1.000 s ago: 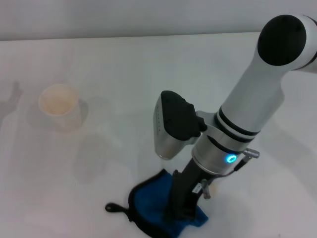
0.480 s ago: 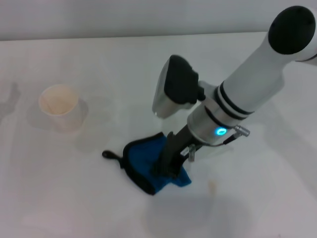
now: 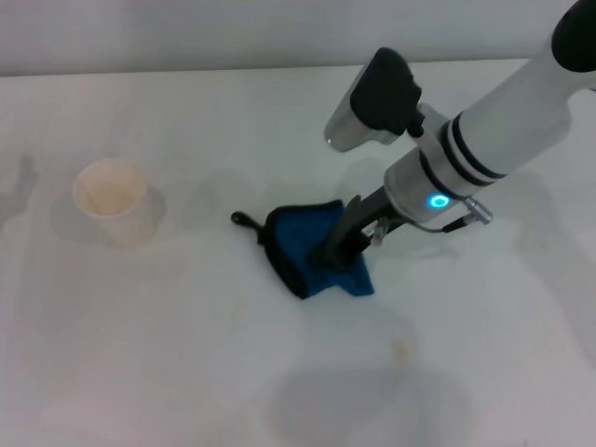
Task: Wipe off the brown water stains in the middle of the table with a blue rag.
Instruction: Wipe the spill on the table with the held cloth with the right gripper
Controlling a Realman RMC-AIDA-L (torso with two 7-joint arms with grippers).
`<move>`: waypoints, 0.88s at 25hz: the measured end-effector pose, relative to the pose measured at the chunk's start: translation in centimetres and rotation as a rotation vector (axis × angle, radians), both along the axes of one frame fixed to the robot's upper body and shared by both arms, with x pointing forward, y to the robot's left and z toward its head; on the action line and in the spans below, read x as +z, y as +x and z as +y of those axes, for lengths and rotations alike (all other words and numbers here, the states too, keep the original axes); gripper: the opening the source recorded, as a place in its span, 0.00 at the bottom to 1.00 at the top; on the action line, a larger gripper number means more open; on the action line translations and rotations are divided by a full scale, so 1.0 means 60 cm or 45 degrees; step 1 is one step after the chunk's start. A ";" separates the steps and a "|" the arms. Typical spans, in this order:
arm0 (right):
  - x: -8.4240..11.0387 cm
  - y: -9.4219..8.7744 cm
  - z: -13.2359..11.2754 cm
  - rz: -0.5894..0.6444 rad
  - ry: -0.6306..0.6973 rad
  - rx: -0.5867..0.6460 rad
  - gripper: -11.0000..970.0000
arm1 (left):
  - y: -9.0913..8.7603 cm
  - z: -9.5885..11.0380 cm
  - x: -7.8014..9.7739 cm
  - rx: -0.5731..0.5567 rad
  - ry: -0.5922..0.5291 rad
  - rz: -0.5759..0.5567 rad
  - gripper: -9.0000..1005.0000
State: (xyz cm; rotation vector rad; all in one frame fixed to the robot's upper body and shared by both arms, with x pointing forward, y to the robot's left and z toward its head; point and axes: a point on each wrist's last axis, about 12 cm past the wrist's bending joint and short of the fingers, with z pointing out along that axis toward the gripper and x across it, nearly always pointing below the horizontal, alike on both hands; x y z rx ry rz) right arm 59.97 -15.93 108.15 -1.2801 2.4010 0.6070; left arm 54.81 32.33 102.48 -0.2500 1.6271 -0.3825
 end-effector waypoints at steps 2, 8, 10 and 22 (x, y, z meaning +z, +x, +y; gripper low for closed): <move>-0.002 0.005 -0.004 -0.011 -0.031 -0.044 0.06 | 0.000 0.000 0.000 0.000 0.000 0.000 0.87; -0.002 -0.011 0.026 0.012 -0.032 0.060 0.06 | 0.000 -0.001 0.000 -0.001 -0.001 -0.001 0.87; -0.001 -0.017 0.035 0.019 -0.027 0.100 0.06 | 0.000 -0.001 0.000 -0.001 -0.001 -0.001 0.87; -0.004 -0.105 0.052 0.285 -0.057 0.600 0.06 | 0.003 0.000 0.004 -0.001 0.001 -0.013 0.87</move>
